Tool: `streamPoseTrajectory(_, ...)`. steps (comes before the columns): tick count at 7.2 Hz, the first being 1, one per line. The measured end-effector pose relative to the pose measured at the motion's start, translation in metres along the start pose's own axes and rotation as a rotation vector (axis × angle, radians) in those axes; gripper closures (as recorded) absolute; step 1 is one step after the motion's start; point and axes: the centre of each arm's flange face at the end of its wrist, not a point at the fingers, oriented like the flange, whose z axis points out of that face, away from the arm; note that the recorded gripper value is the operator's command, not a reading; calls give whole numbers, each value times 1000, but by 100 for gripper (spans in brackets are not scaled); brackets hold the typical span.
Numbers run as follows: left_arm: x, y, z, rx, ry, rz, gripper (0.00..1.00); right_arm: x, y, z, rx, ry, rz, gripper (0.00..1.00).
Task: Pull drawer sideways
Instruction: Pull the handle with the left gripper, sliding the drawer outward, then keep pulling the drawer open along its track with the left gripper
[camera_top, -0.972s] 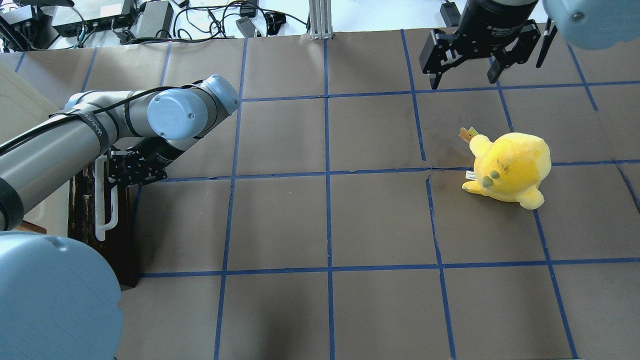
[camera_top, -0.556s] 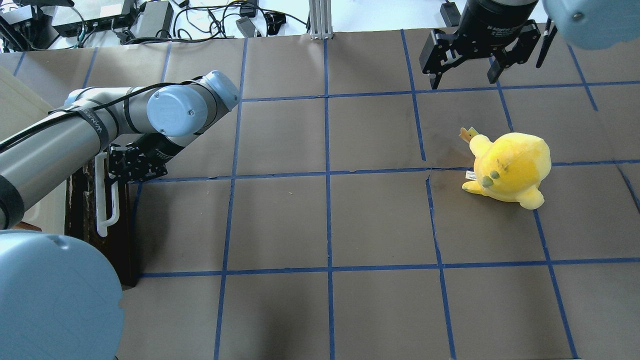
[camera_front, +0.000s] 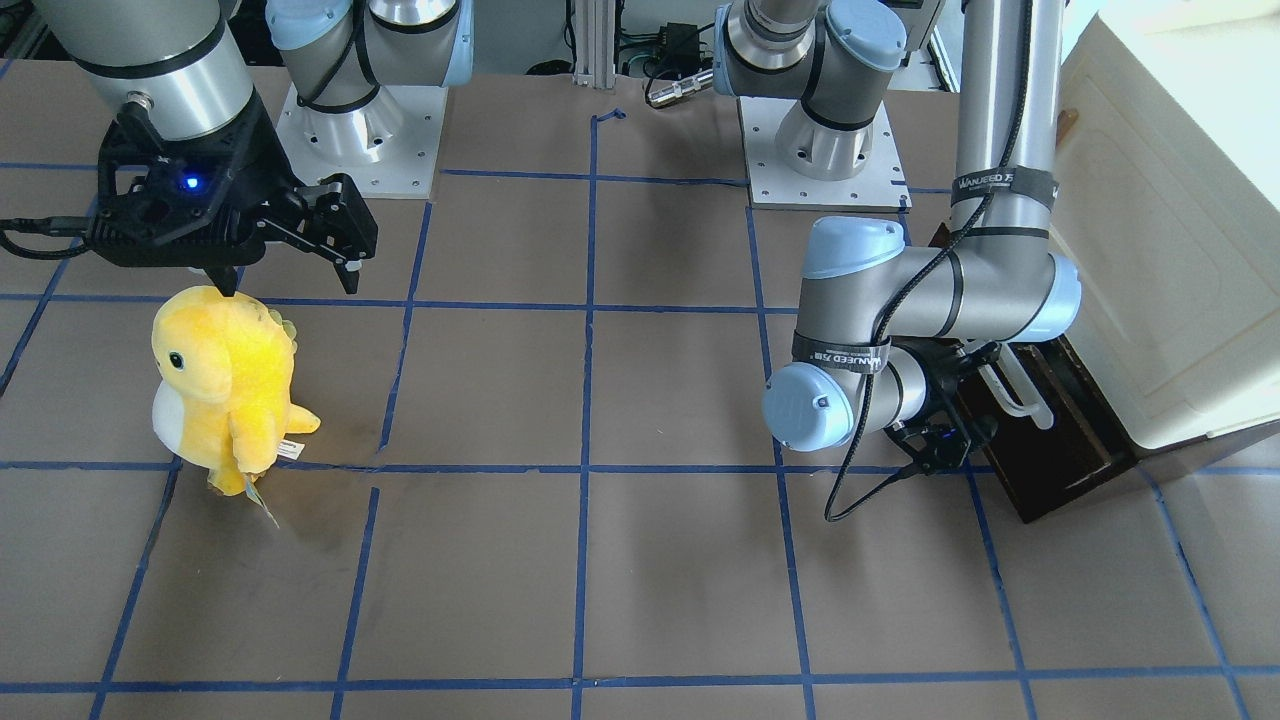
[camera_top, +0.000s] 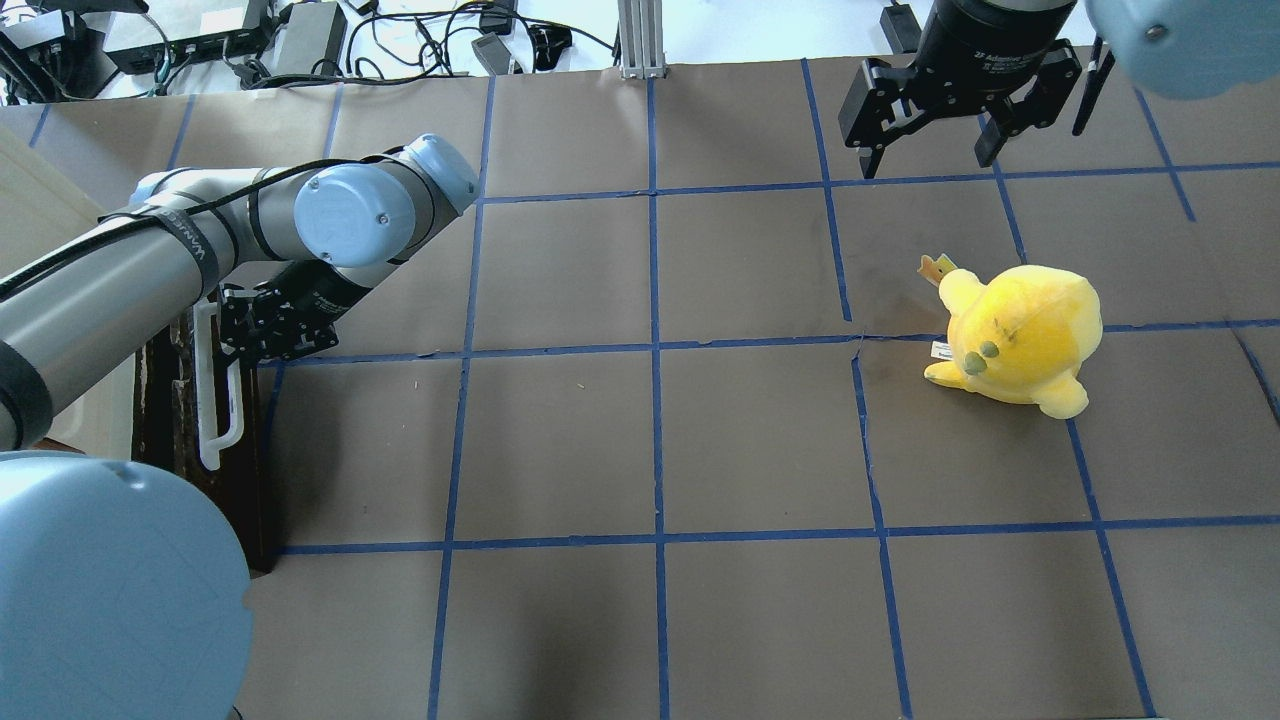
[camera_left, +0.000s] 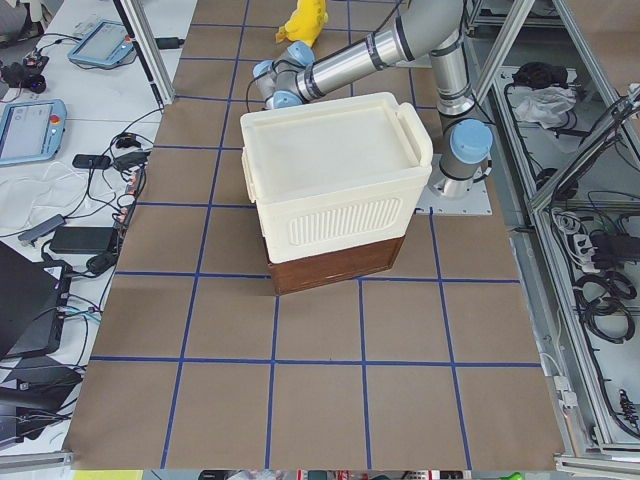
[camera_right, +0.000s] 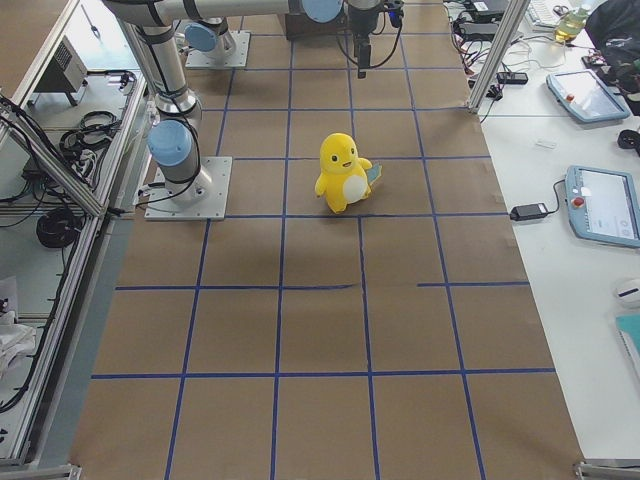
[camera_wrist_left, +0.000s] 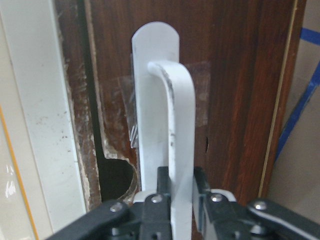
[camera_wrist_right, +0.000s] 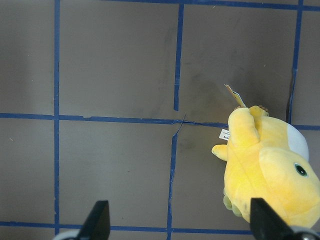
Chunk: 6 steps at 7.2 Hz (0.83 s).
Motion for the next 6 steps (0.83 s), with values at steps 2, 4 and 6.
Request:
streamPoseTrajectory(2, 2, 2, 0, -5, 2, -1, 84, 0, 0, 0, 0, 0, 0, 0)
streamPoseTrajectory(4, 4, 5, -2, 1, 1, 5, 84, 0, 0, 0, 0, 0, 0, 0)
streamPoseTrajectory(6, 6, 7, -6, 9, 0, 14, 84, 0, 0, 0, 0, 0, 0, 0)
